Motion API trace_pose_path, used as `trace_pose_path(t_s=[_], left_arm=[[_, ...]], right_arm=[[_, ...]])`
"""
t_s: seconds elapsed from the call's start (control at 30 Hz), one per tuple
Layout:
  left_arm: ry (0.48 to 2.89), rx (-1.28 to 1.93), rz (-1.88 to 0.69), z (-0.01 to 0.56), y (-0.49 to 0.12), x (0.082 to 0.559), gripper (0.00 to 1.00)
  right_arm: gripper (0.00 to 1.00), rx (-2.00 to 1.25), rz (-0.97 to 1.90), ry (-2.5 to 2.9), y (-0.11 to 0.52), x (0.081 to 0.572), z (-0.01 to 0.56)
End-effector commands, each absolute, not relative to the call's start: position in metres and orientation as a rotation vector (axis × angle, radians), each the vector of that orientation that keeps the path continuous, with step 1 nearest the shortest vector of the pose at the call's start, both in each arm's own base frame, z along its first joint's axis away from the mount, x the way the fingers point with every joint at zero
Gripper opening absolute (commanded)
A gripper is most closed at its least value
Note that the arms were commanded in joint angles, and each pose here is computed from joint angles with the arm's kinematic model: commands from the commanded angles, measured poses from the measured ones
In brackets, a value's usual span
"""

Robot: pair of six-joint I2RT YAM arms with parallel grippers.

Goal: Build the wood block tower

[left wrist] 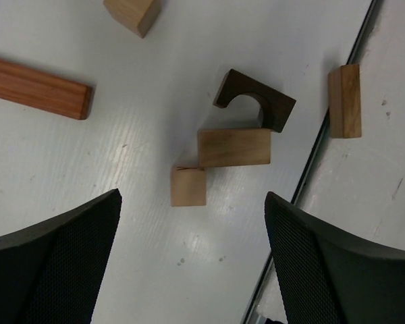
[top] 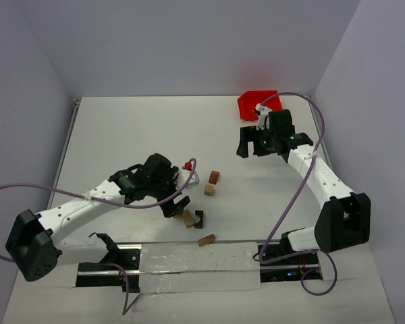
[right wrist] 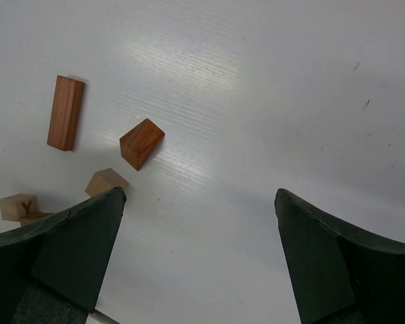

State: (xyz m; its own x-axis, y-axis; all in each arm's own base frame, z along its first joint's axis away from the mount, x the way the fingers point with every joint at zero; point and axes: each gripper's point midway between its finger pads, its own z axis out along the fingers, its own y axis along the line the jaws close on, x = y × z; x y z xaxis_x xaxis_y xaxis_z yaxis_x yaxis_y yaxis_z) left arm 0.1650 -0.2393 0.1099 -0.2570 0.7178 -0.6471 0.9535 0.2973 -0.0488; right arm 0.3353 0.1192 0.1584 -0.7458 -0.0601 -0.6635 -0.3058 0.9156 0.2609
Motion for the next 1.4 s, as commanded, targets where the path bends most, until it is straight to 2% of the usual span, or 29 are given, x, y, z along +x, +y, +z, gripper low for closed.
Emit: trace_pose_path(t_s=[0.0, 0.27, 0.47, 0.9, 1.1, 1.37], left_arm=[[2.11, 1.436, -0.564, 0.117, -0.255, 0.161, 0.94], [2.244, 1.502, -0.543, 0.092, -0.272, 0.139, 0.99], [2.309, 1.48, -0.513, 0.08, -0.279, 0.142, 0.99], [2.271, 1.632, -0.4, 0.045, -0.278, 0.129, 0.99], [2.271, 1.629, -0.355, 0.037, -0.278, 0.135, 0.95], [2.279, 1.619, -0.321, 0.031, -0.278, 0.14, 0.85]], right_arm=[[1.0, -0.237, 0.448, 2.354, 0.113, 0.334, 0.166], [1.0, -0.22, 0.446, 2.363, 0.11, 0.335, 0.163], [1.0, -0.226, 0.457, 2.372, 0.111, 0.334, 0.159], [1.0, -0.221, 0.488, 2.398, 0.114, 0.337, 0.155], [1.0, -0.214, 0.46, 2.392, 0.111, 0.339, 0.156], [1.0, -0.207, 0.462, 2.397, 0.11, 0.338, 0.155]])
